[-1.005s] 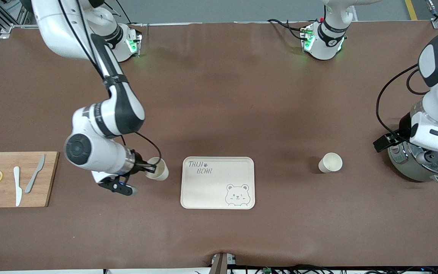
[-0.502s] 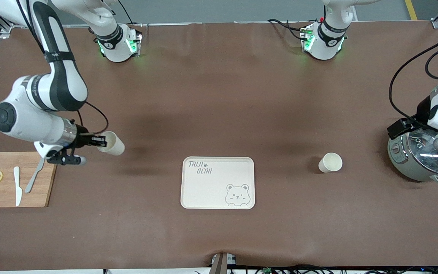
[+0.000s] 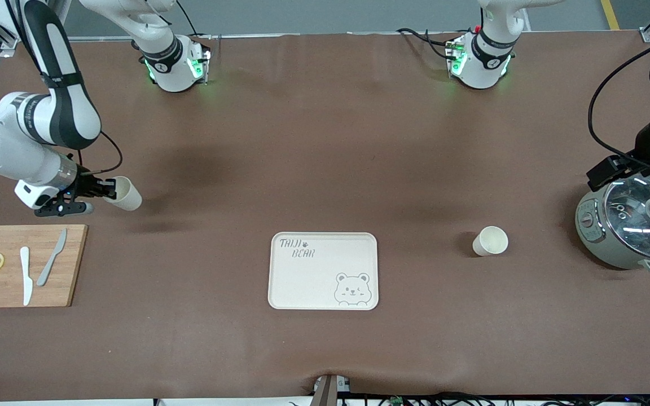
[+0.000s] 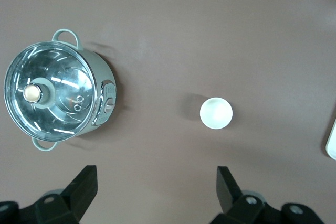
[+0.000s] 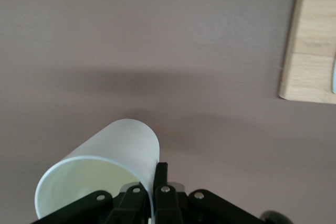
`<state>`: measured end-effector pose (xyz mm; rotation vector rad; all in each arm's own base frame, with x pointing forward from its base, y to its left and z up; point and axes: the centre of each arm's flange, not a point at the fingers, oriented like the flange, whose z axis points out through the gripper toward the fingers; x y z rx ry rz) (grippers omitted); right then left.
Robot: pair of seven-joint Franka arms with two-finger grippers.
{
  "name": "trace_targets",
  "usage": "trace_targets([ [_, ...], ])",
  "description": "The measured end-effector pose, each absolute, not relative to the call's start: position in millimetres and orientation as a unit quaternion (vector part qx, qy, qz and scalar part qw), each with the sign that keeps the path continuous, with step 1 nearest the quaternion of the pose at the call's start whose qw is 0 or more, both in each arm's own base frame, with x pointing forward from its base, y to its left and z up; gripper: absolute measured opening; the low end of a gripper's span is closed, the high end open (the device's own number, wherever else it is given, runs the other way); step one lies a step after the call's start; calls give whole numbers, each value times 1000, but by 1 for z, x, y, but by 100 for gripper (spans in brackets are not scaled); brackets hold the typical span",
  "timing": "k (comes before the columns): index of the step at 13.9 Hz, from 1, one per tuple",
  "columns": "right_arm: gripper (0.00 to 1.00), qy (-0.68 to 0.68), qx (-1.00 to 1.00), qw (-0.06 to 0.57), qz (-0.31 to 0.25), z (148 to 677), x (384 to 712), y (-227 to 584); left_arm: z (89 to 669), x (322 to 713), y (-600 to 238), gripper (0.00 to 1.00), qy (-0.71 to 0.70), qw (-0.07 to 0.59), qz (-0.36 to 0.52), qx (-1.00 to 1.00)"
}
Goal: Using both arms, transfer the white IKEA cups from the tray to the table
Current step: 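Carry the cup toward the board with the right gripper while the left gripper rises, then lower the cup onto the table and open the right gripper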
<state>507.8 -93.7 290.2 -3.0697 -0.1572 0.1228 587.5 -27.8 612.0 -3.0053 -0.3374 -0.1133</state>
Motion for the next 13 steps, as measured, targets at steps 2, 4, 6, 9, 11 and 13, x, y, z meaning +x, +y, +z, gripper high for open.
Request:
trace_targets([
  [2, 3, -61, -997, 31, 36, 274, 497, -116, 622, 582, -37, 100, -84, 55, -43, -994],
  [4, 3, -62, -997, 29, 40, 251, 493, -130, 635, 572, -54, 100, -66, 47, -46, -996],
  [6, 3, -64, -996, 31, 56, 225, 491, -127, 638, 560, -71, 100, -51, 47, -37, -997],
  [9, 3, -68, -995, 33, 67, 214, 492, -122, 634, 548, -84, 100, -44, 28, -22, -998],
  [11, 3, -65, -995, 33, 68, 213, 493, -120, 633, 546, -77, 100, -50, 23, -9, -998],
  [13, 7, -63, -995, 33, 68, 213, 493, -119, 632, 546, -70, 100, -41, 22, -7, -999],
])
